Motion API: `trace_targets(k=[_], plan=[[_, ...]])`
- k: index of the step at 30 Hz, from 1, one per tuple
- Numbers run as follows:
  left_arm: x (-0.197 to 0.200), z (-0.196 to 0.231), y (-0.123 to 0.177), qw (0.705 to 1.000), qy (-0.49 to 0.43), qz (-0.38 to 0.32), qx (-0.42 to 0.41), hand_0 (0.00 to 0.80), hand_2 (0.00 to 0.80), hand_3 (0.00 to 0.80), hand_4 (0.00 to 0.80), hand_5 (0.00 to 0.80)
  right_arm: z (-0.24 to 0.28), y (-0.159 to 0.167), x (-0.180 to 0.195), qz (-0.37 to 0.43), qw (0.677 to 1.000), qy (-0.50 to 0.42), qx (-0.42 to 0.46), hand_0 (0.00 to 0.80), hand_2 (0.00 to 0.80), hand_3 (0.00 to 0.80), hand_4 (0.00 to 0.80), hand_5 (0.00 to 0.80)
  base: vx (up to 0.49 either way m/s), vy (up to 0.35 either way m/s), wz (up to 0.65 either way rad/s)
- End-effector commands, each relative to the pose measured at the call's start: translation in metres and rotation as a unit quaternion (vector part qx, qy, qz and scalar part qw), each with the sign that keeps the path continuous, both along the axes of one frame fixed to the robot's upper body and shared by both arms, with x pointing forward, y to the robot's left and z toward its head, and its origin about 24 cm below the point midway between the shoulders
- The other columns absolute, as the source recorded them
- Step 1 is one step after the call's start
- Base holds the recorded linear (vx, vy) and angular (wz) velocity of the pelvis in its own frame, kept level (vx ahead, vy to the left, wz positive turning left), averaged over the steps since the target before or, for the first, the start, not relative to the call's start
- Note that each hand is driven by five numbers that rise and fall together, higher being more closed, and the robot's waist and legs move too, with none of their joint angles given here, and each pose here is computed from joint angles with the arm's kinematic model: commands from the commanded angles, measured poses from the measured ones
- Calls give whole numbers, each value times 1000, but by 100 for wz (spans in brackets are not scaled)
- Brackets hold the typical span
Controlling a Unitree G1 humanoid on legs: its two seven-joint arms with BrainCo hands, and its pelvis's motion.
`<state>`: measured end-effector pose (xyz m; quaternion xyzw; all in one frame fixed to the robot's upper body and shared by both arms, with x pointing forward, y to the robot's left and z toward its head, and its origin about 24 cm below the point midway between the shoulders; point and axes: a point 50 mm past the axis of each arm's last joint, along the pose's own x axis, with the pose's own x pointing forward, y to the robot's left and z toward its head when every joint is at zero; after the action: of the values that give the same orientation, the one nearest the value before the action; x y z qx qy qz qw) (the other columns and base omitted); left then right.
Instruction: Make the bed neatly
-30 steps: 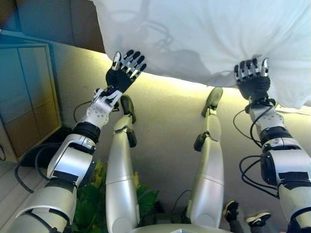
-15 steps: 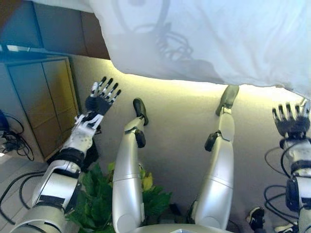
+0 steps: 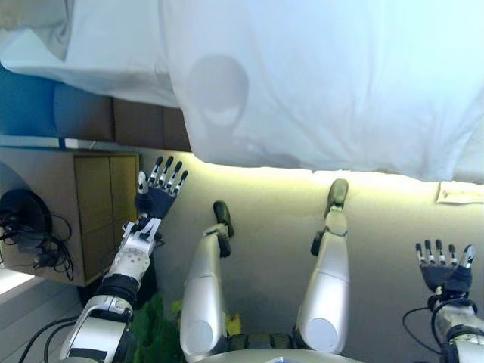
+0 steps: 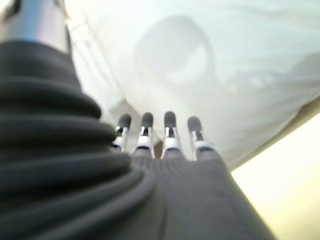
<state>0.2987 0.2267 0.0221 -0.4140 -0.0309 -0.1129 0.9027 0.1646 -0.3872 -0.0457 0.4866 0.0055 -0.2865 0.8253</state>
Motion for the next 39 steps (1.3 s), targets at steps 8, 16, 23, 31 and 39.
trace_targets(k=[8,16,23,31,39], plan=[[-27,5,0,990,18,5,140,0,0,0,0,0,5,54,8,150,975,-22,-165,0,0,0,0,0,118,-228,6],[-64,-27,7,979,93,-1,179,0,0,0,0,0,18,96,9,144,959,8,-244,0,0,0,0,0,225,-126,9],[-72,-38,4,974,133,-6,185,0,0,0,0,0,14,135,28,202,957,-13,-206,0,0,0,0,0,106,6,5],[-79,-49,2,974,165,2,153,0,0,0,0,0,1,161,29,253,952,0,-171,0,0,0,0,0,97,5,4],[-80,-43,7,976,163,-4,148,0,0,0,0,0,10,150,32,241,938,30,-247,0,0,0,0,0,21,2,2]])
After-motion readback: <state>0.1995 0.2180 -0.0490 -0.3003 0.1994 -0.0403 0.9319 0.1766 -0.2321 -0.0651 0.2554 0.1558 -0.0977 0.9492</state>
